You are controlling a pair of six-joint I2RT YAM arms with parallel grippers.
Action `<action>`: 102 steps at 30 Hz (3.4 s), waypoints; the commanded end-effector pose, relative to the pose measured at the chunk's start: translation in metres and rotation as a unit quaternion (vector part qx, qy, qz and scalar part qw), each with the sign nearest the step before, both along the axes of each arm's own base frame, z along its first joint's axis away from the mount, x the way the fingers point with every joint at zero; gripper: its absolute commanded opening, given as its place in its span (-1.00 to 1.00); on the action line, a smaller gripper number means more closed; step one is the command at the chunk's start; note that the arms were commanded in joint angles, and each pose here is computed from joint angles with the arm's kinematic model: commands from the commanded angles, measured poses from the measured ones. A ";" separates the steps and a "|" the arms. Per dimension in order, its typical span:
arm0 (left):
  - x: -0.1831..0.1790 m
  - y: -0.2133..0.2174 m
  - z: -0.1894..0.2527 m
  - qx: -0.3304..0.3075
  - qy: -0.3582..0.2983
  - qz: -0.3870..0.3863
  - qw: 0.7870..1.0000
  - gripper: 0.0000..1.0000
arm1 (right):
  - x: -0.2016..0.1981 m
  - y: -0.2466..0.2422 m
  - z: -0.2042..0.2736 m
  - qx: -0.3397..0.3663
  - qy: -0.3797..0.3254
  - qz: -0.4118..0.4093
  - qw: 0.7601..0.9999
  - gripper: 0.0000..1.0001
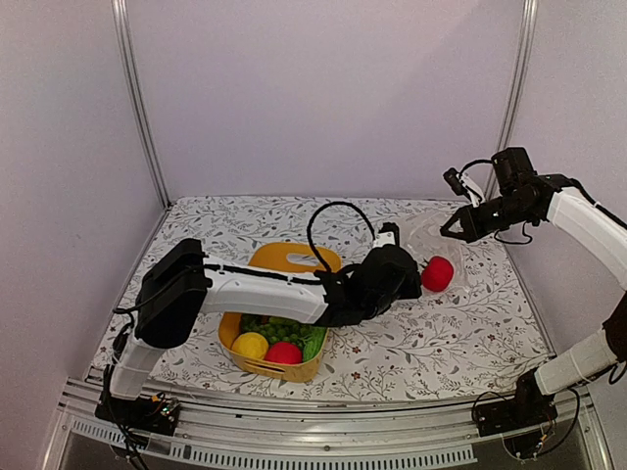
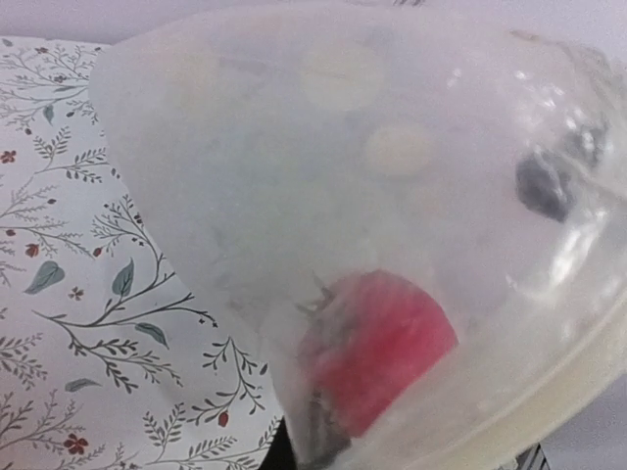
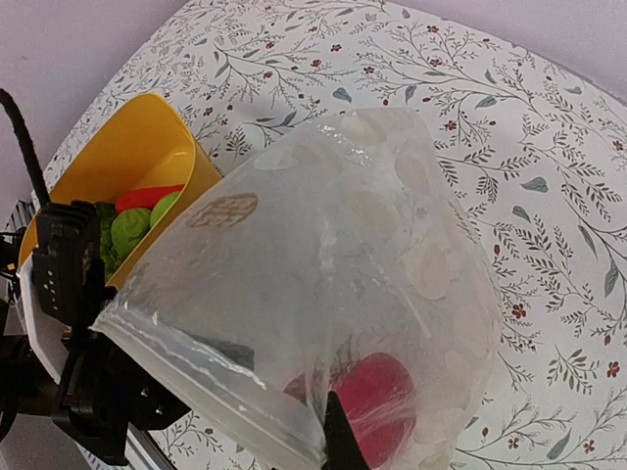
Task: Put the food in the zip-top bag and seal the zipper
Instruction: Adjust the zipper food storage bag, then pick up the fake fruit from the bin.
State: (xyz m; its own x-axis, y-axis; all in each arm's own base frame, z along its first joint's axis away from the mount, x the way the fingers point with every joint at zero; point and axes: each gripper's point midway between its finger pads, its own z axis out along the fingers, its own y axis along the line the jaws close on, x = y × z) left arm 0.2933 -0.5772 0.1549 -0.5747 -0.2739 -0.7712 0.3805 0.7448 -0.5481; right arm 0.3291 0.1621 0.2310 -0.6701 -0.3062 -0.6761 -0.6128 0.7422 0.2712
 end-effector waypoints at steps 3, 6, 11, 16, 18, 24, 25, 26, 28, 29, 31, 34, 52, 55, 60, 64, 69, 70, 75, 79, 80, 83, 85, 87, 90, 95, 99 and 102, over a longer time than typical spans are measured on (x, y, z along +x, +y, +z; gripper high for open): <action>0.001 -0.012 0.049 -0.040 -0.036 -0.026 0.998 -1.00 | 0.018 -0.034 -0.011 -0.081 -0.045 -0.069 0.993 -1.00; -0.023 -0.021 0.086 -0.078 -0.042 -0.071 0.994 -1.00 | 0.032 -0.060 -0.005 -0.138 -0.073 -0.128 0.979 -1.00; -0.043 -0.033 0.120 -0.101 -0.058 -0.107 0.987 -1.00 | 0.042 -0.092 0.017 -0.212 -0.133 -0.173 0.953 -1.00; -0.060 -0.040 0.154 -0.141 -0.059 -0.145 0.978 -1.00 | 0.027 -0.076 0.041 -0.168 -0.129 -0.145 0.966 -1.00; -0.056 -0.037 0.160 -0.141 -0.054 -0.135 0.979 -1.00 | 0.027 -0.086 0.061 -0.173 -0.162 -0.171 0.956 -1.00; 0.004 -0.055 0.102 -0.081 0.017 -0.117 0.990 -1.00 | 0.025 -0.090 0.080 -0.182 -0.174 -0.173 0.952 -1.00; 0.011 -0.055 0.099 -0.084 0.017 -0.109 0.990 -1.00 | 0.022 -0.088 0.082 -0.170 -0.185 -0.172 0.953 -1.00; 0.017 -0.056 0.097 -0.088 0.016 -0.105 0.991 -1.00 | 0.020 -0.086 0.075 -0.167 -0.188 -0.168 0.953 -1.00; 0.020 -0.058 0.096 -0.091 0.011 -0.105 0.990 -1.00 | 0.020 -0.086 0.048 -0.183 -0.158 -0.159 0.957 -1.00; 0.020 -0.058 0.095 -0.091 0.008 -0.105 0.990 -1.00 | 0.020 -0.084 0.036 -0.185 -0.138 -0.151 0.961 -1.00; 0.018 -0.057 0.094 -0.101 -0.001 -0.113 0.988 -1.00 | 0.017 -0.073 0.014 -0.168 -0.116 -0.125 0.971 -0.94; 0.015 -0.049 0.087 -0.129 0.009 -0.118 0.984 -1.00 | 0.011 -0.071 -0.002 -0.159 -0.132 -0.120 0.971 -0.40; 0.020 -0.012 0.093 -0.237 0.068 -0.078 0.966 -1.00 | -0.019 -0.039 -0.063 -0.083 -0.135 -0.039 0.987 -0.02; 0.019 -0.011 0.104 -0.268 0.077 -0.080 0.957 -1.00 | -0.015 -0.039 -0.057 -0.079 -0.141 -0.046 0.986 -0.02; 0.020 -0.015 0.119 -0.291 0.076 -0.085 0.950 -1.00 | -0.022 -0.030 -0.053 -0.051 -0.128 -0.032 0.990 -0.02; 0.023 -0.010 0.120 -0.295 0.073 -0.071 0.950 -1.00 | -0.028 -0.030 -0.038 -0.036 -0.130 -0.037 0.990 -0.21; 0.021 -0.015 0.119 -0.280 0.063 -0.089 0.954 -0.84 | -0.025 -0.042 -0.028 -0.062 -0.149 -0.062 0.985 -1.00; 0.018 -0.021 0.116 -0.261 0.060 -0.104 0.958 -0.58 | -0.020 -0.047 -0.017 -0.075 -0.159 -0.071 0.982 -1.00; 0.001 -0.028 0.102 -0.164 0.016 -0.144 0.976 0.20 | 0.001 -0.072 0.060 -0.177 -0.207 -0.081 0.959 -1.00; -0.027 -0.016 0.122 -0.099 -0.078 -0.159 0.979 0.69 | 0.021 -0.094 0.046 -0.271 -0.158 -0.080 0.946 -1.00; -0.035 -0.012 0.128 -0.082 -0.101 -0.157 0.979 0.76 | 0.021 -0.095 0.033 -0.282 -0.138 -0.072 0.947 -1.00; -0.057 0.002 0.143 -0.051 -0.146 -0.167 0.974 0.92 | 0.024 -0.093 -0.008 -0.292 -0.081 -0.058 0.951 -1.00; -0.068 0.012 0.141 -0.042 -0.151 -0.182 0.971 0.94 | 0.022 -0.087 -0.021 -0.279 -0.054 -0.050 0.957 -1.00; -0.076 0.027 0.138 -0.035 -0.149 -0.194 0.969 0.93 | 0.021 -0.079 -0.019 -0.255 -0.046 -0.044 0.965 -1.00; -0.079 0.063 0.117 0.009 -0.132 -0.183 0.974 0.90 | 0.024 -0.083 -0.004 -0.258 -0.059 -0.061 0.962 -1.00; -0.059 0.142 0.088 0.133 -0.080 -0.106 0.982 0.85 | 0.038 -0.100 0.023 -0.295 -0.099 -0.092 0.946 -1.00; -0.051 0.201 0.068 0.245 -0.053 -0.041 0.967 0.84 | 0.030 -0.091 -0.009 -0.290 -0.059 -0.070 0.953 -1.00; -0.056 0.229 0.057 0.296 -0.035 -0.033 0.954 0.85 | 0.041 -0.104 -0.024 -0.312 -0.037 -0.086 0.945 -1.00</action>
State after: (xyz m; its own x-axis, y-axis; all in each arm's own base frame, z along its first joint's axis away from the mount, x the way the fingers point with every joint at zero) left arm 0.2379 -0.4087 0.2549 -0.4653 0.0594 -0.8832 0.5507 0.8006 -0.2362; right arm 0.3662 0.0699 0.2342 -0.6419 -0.5617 -0.5219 -0.4865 0.8245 -0.2889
